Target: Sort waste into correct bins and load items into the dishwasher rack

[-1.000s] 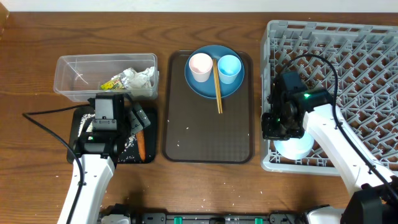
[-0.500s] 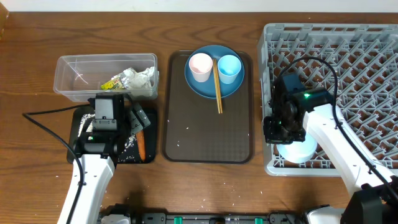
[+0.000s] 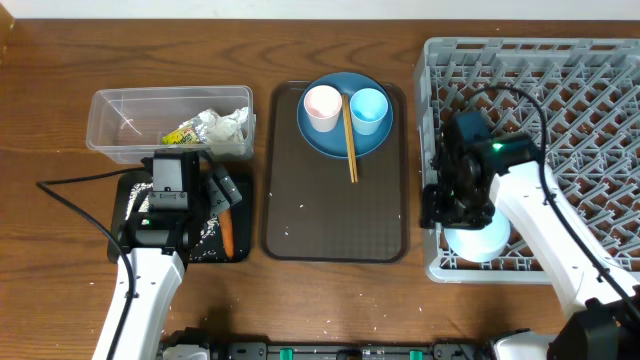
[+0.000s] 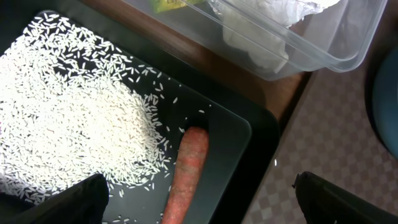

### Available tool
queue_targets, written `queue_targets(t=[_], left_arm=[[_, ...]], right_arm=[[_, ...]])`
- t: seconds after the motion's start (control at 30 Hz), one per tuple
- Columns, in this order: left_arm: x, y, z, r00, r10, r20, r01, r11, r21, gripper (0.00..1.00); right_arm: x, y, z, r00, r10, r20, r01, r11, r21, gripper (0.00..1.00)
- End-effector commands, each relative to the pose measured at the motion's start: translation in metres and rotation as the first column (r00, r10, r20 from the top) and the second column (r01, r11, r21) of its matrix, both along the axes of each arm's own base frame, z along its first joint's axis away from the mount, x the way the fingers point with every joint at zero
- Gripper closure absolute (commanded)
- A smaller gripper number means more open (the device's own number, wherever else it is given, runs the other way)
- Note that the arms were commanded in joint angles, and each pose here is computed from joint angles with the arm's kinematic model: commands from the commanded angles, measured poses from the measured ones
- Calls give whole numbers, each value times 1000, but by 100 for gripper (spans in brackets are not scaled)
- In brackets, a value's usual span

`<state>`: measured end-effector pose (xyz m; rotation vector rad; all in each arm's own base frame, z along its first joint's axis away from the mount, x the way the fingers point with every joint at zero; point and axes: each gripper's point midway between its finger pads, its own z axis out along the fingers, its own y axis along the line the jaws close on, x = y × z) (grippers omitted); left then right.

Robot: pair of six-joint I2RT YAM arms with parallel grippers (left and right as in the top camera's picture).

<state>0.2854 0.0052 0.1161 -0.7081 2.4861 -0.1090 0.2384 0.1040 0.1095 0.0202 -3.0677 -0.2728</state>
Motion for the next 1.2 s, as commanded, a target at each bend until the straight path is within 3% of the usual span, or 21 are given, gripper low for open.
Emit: queue_targets(t=[0.0, 0.1, 0.2, 0.3, 0.6, 0.63, 0.73, 0.8, 0.83, 1.1, 1.13, 1.17], left_arm=[[3, 2, 5, 1000, 7, 11, -7, 1000, 0, 2], [3, 2, 5, 1000, 7, 12, -7, 1000, 0, 2], [3, 2, 5, 1000, 7, 12, -7, 1000, 0, 2], [3, 2, 5, 1000, 7, 11, -7, 1000, 0, 2], [3, 2, 5, 1000, 7, 12, -7, 1000, 0, 2], [3, 2, 5, 1000, 7, 11, -7, 1000, 0, 2], [3, 2, 5, 1000, 7, 11, -7, 1000, 0, 2], [3, 2, 5, 1000, 7, 11, -7, 1000, 0, 2], [3, 2, 5, 1000, 7, 11, -7, 1000, 0, 2], [3, 1, 5, 1000, 7, 12, -7, 1000, -1, 2], [3, 1, 5, 1000, 7, 12, -7, 1000, -1, 2], [3, 0, 5, 1000, 4, 12, -4, 1000, -7, 2]], right_arm=[[7, 11, 16, 999, 39, 34, -40, 998, 40, 25], [14, 13, 29, 997, 39, 62, -42, 998, 48, 20], [29, 22, 48, 990, 52, 130, -64, 994, 90, 4], [47, 43, 78, 963, 115, 244, -163, 969, 187, 2], [88, 77, 138, 869, 103, 483, -284, 905, 316, 3], [90, 79, 140, 860, 108, 498, -297, 900, 318, 11], [100, 79, 144, 838, 100, 536, -301, 904, 303, 59], [106, 81, 147, 819, 99, 565, -309, 906, 290, 78], [109, 84, 149, 806, 102, 583, -317, 906, 280, 82], [124, 90, 146, 735, 164, 658, -295, 951, 93, 72], [125, 88, 145, 731, 169, 661, -283, 957, 68, 64], [126, 84, 144, 732, 173, 659, -269, 962, 47, 46]])
